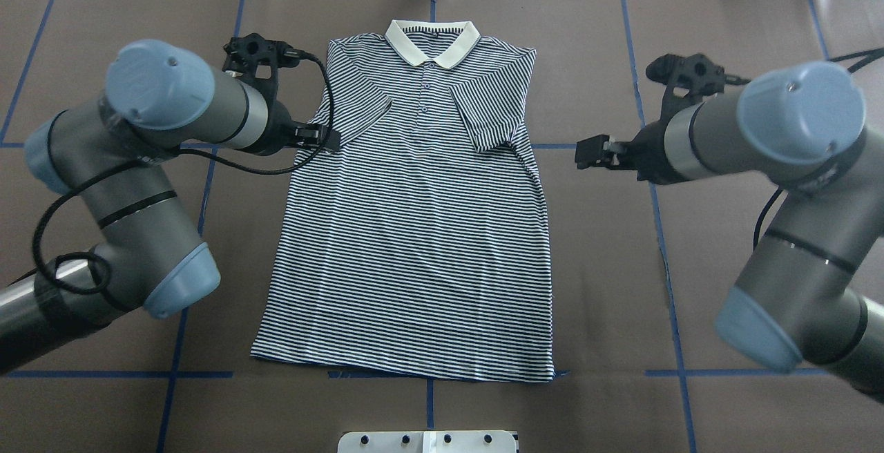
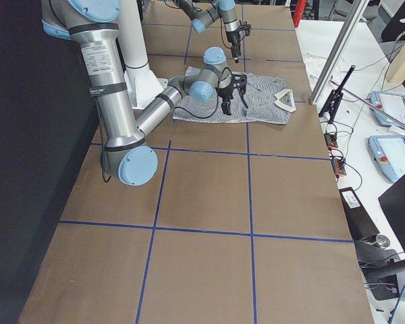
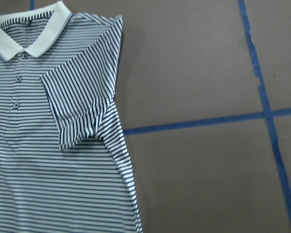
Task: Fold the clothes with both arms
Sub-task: 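Lower both grippers to the shirt hem nearest the robot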
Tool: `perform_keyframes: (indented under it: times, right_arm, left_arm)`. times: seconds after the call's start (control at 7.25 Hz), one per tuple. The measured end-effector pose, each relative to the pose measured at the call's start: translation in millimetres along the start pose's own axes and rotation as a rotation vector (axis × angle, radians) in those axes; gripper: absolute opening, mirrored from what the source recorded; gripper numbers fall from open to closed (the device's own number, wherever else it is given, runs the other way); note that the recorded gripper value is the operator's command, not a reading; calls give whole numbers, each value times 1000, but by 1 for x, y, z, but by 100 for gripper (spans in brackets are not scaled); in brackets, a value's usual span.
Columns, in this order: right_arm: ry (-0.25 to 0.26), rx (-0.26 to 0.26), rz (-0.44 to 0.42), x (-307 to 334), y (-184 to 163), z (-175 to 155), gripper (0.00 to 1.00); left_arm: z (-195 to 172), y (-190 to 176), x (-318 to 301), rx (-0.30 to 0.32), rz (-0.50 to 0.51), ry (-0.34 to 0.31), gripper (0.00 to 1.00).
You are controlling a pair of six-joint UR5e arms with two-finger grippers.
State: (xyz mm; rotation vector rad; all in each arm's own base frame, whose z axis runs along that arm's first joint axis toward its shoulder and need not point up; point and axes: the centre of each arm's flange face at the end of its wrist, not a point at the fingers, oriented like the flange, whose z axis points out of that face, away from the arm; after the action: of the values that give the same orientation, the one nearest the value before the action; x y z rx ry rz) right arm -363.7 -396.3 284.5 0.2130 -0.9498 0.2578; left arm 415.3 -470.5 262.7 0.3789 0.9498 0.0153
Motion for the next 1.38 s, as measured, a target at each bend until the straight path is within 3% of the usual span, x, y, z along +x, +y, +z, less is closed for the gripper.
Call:
perform_keyframes:
  times: [0.14, 0.41, 0.55, 0.97, 1.38]
  right_arm:
    - [-2, 1, 22, -22, 67, 9, 100]
    - [2, 14, 58, -46, 179, 20, 93]
    - [1, 17, 88, -49, 212, 17, 94]
    - [-3, 31, 115, -51, 239, 13, 95]
    - [-3, 32, 115, -51, 241, 13, 96]
  left_arm:
    - [-12, 37, -10, -27, -37, 13, 95]
    - [-16, 110, -15, -80, -136, 25, 59]
    - [-13, 147, -15, -103, -205, 29, 57]
    - [4, 236, -10, -150, -330, -8, 56]
    - [18, 260, -16, -164, -333, -48, 54]
